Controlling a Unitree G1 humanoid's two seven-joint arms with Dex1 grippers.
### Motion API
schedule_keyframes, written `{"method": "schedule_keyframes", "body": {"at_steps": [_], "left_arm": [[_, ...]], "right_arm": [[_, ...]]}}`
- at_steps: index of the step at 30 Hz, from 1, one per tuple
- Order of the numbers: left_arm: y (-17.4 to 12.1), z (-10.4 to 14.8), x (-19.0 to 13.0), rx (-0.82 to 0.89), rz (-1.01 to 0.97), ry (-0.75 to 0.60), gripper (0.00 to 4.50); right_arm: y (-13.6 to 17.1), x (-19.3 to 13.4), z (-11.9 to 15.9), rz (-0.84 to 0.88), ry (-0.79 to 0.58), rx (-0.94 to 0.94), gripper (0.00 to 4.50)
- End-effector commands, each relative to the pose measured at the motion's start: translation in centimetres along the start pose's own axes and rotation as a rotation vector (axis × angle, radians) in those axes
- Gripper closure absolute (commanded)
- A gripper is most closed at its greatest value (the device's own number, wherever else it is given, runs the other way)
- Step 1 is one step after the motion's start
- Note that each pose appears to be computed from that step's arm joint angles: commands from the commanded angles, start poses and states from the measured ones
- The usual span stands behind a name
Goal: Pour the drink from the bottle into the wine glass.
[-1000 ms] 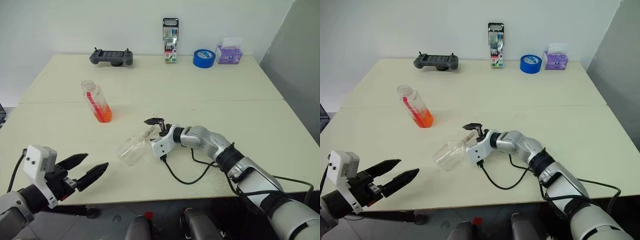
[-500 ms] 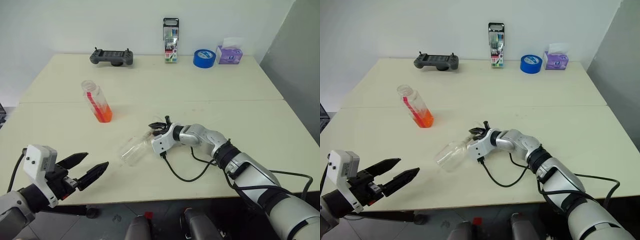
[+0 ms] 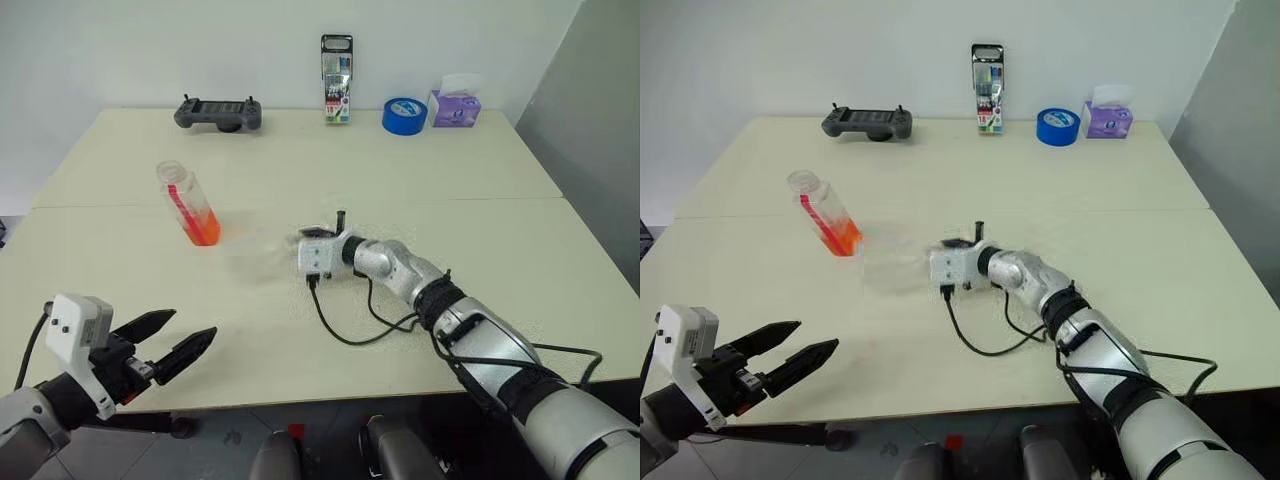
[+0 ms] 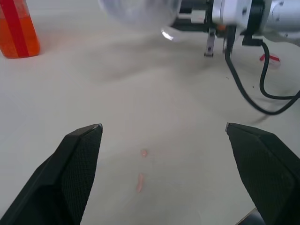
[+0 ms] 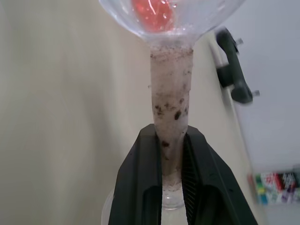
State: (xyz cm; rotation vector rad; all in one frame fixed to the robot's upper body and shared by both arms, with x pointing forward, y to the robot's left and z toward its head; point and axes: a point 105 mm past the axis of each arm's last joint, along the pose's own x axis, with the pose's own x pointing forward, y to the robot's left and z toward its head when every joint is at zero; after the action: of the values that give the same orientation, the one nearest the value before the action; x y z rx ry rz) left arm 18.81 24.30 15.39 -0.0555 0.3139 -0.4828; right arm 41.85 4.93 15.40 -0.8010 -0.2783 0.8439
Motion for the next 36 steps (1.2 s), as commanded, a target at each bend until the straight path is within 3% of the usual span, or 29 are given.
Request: {"method": "schedule_keyframes", "body": {"at_steps": [1,7,17,22,28,33,36], "left_arm": [[-0.3,1.2,-0.4,0.044,-0.003,-0.038,0.00],[-0.3,1.3,-0.3,0.048,-0.006,-0.044,0.00],[-0.5,1.2,0.0,0.047,-0.003,-0.055,0.00],[-0.5,1.1,0.2,0.045,-0.001,-0.063,0.00],[-0.4,1.1,0.4,0.045,0.004,-0.070,0.00],[-0.2,1.2,0.6,0.050,0.007,-0.071,0.00],[-0.2,1.2,0.6,0.054,0.008,-0.075,0.00]], "right_arm": [[-4.7,0.9,2.4,-0.176,-0.099,0.620,4.26],[-1.5,1.3,-1.1,-0.222,0.038,1.040,4.26],[5.0,-0.4,-6.5,-0.172,0.295,0.839,4.26],[6.7,-1.6,-7.6,-0.094,0.304,0.683,4.26],[8.9,-3.6,-9.4,-0.021,0.406,0.704,4.26],[8.6,-4.1,-9.2,-0.031,0.420,0.751,4.26],[7.2,-3.1,-7.7,-0.096,0.310,0.829,4.26]]}}
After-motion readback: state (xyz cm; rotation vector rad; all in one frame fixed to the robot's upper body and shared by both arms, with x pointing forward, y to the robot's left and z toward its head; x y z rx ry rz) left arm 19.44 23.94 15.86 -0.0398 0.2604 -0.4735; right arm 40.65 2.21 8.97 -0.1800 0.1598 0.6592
